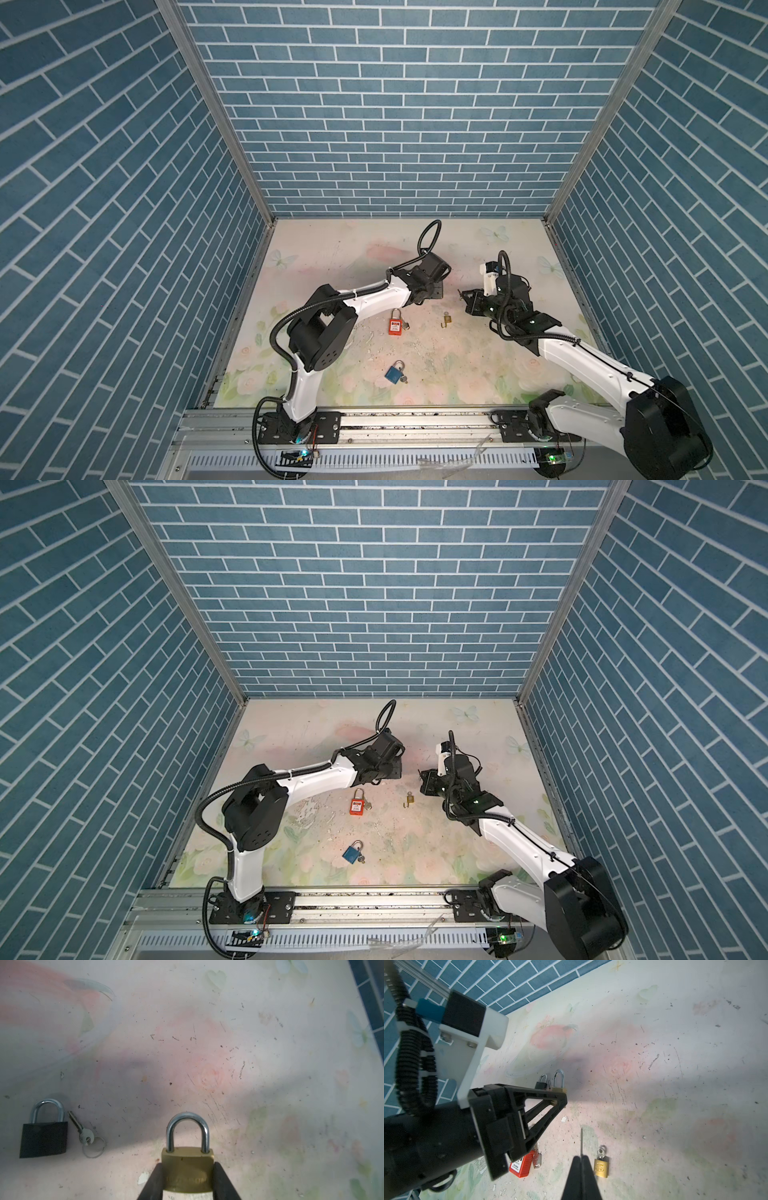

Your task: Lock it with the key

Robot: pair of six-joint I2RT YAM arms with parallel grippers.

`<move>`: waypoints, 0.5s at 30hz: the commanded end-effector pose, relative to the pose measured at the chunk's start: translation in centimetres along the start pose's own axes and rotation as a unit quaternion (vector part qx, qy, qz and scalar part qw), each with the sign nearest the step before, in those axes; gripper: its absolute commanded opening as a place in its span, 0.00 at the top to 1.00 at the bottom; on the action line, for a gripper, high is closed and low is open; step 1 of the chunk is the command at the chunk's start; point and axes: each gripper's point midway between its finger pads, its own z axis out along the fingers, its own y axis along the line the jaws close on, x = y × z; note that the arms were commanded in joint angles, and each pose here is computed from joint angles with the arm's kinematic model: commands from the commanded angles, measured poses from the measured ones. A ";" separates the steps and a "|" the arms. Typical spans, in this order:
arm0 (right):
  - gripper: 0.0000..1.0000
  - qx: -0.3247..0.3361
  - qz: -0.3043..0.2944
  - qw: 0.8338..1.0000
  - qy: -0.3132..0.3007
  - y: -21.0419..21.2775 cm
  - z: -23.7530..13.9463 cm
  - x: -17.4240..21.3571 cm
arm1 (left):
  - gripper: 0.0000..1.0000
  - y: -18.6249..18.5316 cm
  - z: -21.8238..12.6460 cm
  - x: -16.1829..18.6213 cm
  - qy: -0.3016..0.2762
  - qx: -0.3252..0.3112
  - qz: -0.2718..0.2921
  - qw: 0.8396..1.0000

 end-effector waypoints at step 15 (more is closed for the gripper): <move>1.00 0.003 0.027 0.999 0.019 -1.4 1.2 0.8 | 1.00 -0.4 5.0 -0.2 0.012 -0.040 0.031 0.999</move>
